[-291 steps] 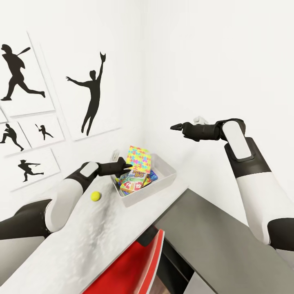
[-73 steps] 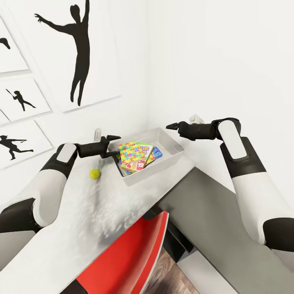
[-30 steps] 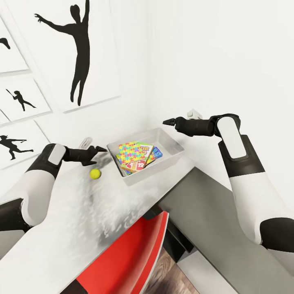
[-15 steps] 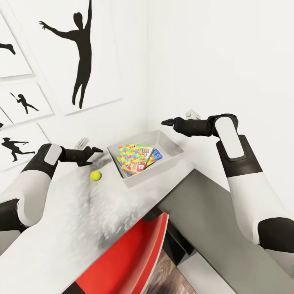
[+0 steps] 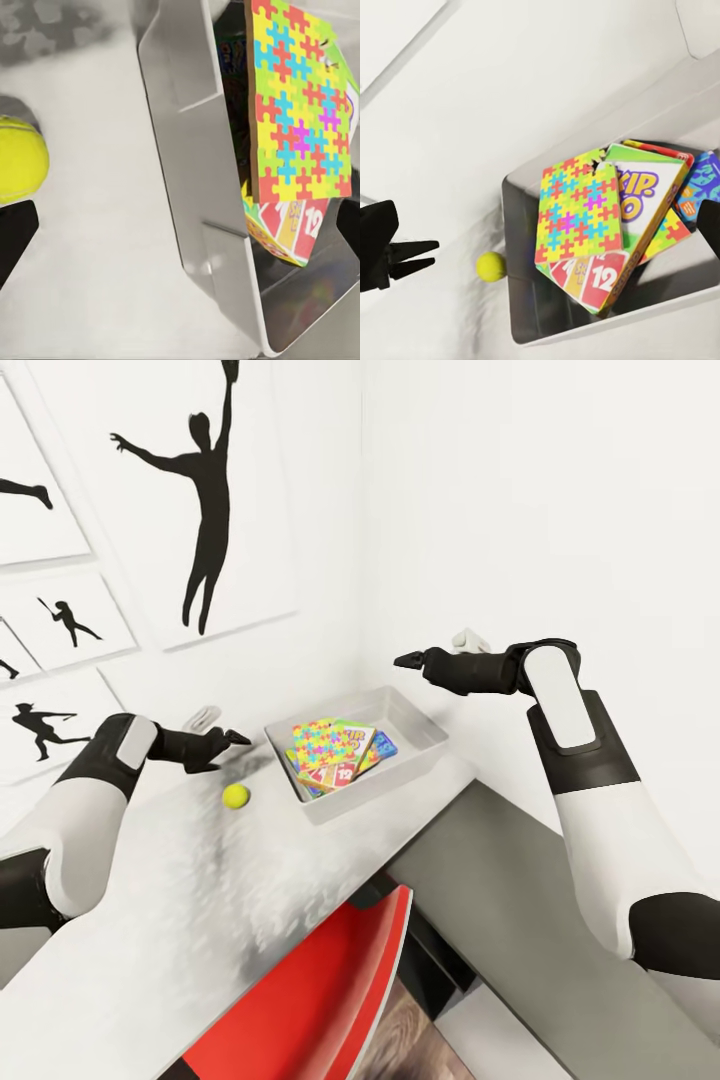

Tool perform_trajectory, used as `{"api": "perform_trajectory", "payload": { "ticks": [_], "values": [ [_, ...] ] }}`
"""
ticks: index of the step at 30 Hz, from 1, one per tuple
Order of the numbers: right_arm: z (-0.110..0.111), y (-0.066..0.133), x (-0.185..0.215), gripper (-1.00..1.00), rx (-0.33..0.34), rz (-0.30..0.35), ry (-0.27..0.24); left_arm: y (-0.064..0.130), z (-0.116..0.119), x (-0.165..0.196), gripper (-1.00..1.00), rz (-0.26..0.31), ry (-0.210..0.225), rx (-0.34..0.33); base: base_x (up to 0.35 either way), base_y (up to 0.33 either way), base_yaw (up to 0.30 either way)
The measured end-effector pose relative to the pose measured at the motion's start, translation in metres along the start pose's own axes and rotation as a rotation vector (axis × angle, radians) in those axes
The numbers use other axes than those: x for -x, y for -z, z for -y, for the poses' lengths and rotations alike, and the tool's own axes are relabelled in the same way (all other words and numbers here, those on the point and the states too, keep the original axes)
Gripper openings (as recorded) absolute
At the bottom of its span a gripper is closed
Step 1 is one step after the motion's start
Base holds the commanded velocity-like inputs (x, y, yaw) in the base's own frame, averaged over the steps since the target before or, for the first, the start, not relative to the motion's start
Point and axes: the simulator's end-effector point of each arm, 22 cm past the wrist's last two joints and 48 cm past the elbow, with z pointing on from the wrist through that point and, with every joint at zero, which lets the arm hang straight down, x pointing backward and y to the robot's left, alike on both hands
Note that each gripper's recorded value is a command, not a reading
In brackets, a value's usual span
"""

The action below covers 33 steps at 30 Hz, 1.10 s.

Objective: Put all the toys in the child's room - the three board games (two on the bed and one on the table), the two jigsaw puzzles on the table, and the tennis ball on the table - inside the toy box on the table in the child's room.

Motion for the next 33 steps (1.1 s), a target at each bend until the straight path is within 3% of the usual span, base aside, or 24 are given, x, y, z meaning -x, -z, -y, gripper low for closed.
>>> {"api": "perform_trajectory", "payload": {
  "ticks": [9,21,33],
  "values": [
    [-0.007,0.007,0.006,1.0,0.002,0.011,0.009,0.005,-0.008,-0.001,1.0,0.007,-0.033,0.043,0.0,0.0,0.0],
    [-0.017,0.017,0.014,1.0,0.007,0.028,0.022,0.007,-0.044,-0.02,1.0,-0.026,-0.115,0.18,0.0,0.0,0.0],
    [-0.027,0.026,0.02,1.0,0.013,0.043,0.034,0.014,-0.059,-0.029,1.0,-0.034,-0.129,0.221,0.0,0.0,0.0]
  ]
}}
